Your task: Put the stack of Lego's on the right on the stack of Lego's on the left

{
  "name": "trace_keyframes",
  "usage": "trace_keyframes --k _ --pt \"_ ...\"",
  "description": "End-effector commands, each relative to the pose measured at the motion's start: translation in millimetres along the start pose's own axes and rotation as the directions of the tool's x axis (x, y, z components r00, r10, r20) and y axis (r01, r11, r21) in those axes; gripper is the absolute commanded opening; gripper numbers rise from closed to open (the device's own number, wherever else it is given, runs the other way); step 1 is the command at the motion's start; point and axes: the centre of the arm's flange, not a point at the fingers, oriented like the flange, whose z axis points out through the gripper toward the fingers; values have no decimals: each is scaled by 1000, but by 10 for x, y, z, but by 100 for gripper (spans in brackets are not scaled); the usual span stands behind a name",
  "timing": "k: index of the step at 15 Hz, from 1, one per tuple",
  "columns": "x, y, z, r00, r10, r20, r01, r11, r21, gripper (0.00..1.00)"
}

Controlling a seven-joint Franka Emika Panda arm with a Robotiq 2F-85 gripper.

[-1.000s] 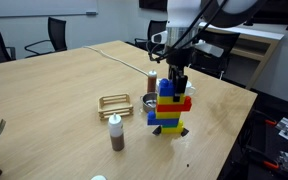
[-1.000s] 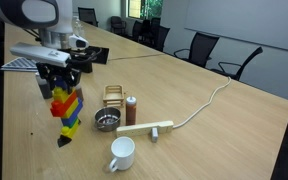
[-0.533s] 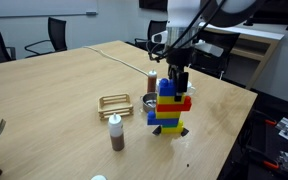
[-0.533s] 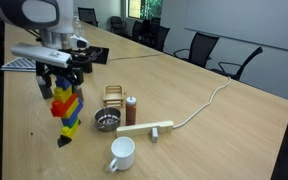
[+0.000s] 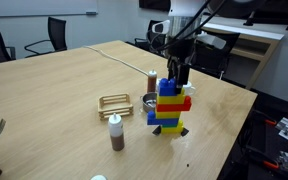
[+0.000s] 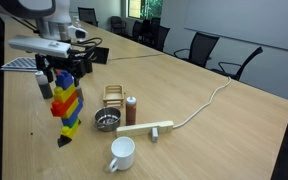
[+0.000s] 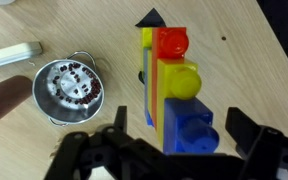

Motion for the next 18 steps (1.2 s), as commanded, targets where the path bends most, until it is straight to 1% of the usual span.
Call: trace_keyframes --k 1,3,6,9,10,13,18 --pt "-91 -8 -207 999 -28 -26 26 999 -41 100" --pt "-127 -29 -325 998 -34 -44 32 998 -50 100" --pt "-233 -40 -450 999 -14 -46 10 997 -81 100" --pt "-464 0 -542 998 25 -52 -31 991 -131 100" --pt "-257 29 -484 999 7 -43 -11 996 -93 100" --pt "-388 26 -541 999 20 -43 -25 993 -112 100" --pt "-395 18 -530 999 21 -42 -26 993 -112 100"
